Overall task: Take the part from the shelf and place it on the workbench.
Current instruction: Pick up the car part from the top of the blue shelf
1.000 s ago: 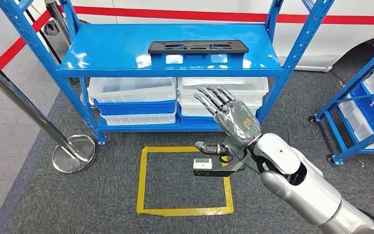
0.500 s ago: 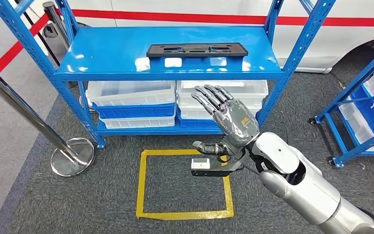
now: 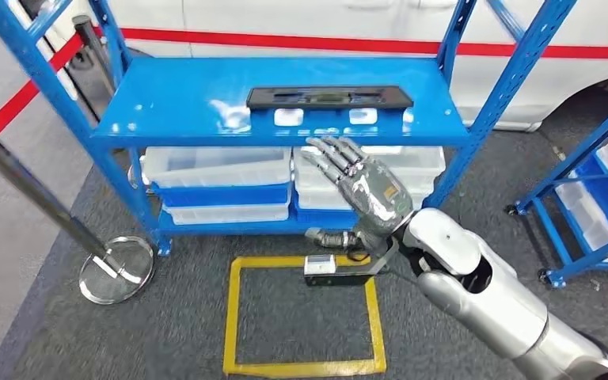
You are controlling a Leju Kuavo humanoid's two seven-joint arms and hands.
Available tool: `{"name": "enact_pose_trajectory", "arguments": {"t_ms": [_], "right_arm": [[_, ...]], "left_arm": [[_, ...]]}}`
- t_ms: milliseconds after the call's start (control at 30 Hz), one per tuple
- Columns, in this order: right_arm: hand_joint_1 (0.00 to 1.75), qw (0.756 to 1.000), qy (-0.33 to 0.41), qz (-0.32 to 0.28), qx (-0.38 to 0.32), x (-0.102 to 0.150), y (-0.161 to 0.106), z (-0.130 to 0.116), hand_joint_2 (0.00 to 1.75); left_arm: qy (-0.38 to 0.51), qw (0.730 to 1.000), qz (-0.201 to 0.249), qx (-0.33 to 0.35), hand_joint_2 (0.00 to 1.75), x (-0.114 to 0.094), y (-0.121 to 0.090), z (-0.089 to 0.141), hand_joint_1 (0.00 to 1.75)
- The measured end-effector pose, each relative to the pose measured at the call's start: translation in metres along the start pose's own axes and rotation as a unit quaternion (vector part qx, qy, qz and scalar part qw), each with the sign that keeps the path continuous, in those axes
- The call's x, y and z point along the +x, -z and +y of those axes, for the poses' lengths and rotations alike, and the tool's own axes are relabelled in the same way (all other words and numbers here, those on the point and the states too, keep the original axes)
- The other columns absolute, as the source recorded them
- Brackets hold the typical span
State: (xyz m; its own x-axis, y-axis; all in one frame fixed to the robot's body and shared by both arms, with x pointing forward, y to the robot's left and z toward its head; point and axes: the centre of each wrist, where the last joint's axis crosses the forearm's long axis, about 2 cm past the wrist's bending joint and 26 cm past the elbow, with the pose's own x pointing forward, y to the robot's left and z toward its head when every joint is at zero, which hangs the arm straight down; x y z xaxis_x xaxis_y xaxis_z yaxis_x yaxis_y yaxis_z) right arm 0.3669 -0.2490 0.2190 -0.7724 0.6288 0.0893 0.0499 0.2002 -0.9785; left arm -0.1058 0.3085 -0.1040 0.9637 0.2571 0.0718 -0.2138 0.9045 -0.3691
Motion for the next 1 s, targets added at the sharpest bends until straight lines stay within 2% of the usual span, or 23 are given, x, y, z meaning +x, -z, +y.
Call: {"name": "enact_pose_trajectory", "arguments": {"t_ms": [100,267,500,1000], "right_arm": [[0.0,1.0,-0.002,0.001,-0.002,-0.002,0.001,-0.003,1.75],[0.0,1.0,-0.002,0.0,-0.003,-0.003,0.004,-0.006,1.75],[0.0,1.0,0.003,0.019,0.005,-0.005,0.004,0.0,1.75],[0.0,0.998,0.01,0.057,0.025,-0.022,-0.002,0.011,1.75]], "left_arm": [[0.002,1.0,0.0,0.002,0.0,0.003,0.0,0.001,0.0],[0.004,1.0,-0.002,0.002,0.0,0.007,0.002,0.0,0.0],[0.002,1.0,0.007,0.009,0.0,-0.001,0.0,0.001,0.0],[0.002,1.0,0.011,0.006,0.0,-0.002,0.001,-0.003,0.0]]}}
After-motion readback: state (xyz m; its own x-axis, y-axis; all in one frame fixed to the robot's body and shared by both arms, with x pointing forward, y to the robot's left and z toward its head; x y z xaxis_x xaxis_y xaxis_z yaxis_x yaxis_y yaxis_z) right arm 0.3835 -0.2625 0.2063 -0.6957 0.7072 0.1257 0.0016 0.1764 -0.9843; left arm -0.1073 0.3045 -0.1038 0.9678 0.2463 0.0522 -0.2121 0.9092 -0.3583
